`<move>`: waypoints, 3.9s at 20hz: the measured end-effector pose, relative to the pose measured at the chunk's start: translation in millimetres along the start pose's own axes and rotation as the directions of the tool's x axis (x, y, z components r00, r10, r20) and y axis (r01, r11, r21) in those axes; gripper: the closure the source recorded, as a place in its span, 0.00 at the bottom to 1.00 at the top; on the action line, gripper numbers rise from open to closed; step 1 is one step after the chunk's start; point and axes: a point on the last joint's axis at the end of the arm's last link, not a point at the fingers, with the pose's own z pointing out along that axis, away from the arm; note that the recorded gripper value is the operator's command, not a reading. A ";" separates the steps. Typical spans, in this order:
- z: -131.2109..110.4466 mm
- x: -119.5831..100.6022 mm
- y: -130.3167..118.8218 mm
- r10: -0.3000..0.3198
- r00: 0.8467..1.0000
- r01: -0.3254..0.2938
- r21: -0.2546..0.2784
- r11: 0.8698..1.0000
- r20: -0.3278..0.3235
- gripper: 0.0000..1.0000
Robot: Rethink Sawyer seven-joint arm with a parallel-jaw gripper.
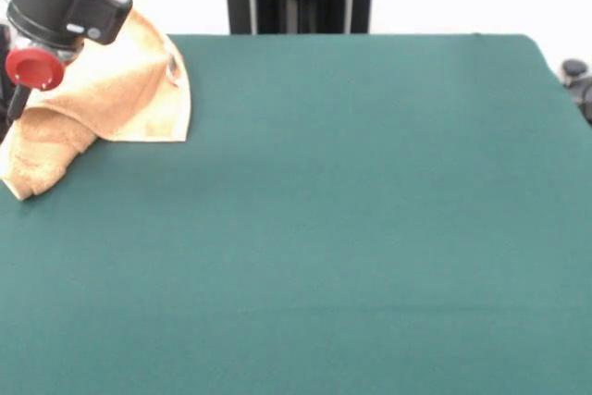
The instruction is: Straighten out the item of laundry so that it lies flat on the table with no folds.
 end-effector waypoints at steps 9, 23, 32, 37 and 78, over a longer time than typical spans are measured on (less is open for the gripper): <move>-6.8 0.5 5.4 0.005 1.000 -0.005 -0.021 1.000 -0.014 1.00; 11.9 7.9 2.9 0.066 0.993 -0.070 -0.031 0.997 -0.100 1.00; 14.0 15.3 8.3 0.077 0.989 -0.082 -0.041 0.996 -0.127 1.00; 12.9 17.1 10.0 0.074 0.989 -0.080 -0.044 0.996 -0.128 1.00; -26.8 29.1 5.1 0.125 0.975 -0.080 0.237 0.968 -0.183 0.00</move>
